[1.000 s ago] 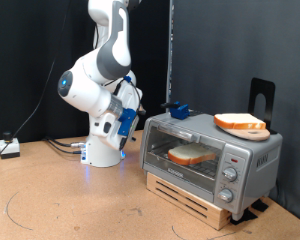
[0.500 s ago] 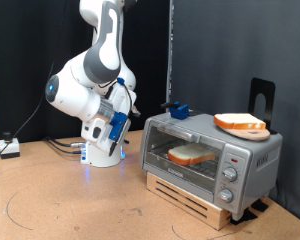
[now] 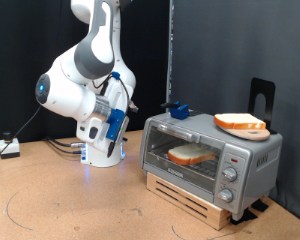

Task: Make a piece of toast with the oven

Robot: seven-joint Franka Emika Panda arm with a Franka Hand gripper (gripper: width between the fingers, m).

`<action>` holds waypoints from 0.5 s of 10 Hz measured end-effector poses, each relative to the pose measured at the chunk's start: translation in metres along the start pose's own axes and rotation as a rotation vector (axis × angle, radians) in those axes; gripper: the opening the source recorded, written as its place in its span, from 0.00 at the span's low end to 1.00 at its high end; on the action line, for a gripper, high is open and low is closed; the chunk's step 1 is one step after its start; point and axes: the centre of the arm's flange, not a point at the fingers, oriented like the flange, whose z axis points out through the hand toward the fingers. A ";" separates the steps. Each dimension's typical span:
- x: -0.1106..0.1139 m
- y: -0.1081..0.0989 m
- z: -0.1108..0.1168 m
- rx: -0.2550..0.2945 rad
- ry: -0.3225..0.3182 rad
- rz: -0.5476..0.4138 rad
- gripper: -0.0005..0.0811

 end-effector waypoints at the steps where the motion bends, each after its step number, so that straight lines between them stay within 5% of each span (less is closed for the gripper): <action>1: 0.011 -0.002 -0.006 0.004 -0.002 0.015 1.00; 5: 0.044 -0.005 -0.017 0.022 -0.007 0.023 1.00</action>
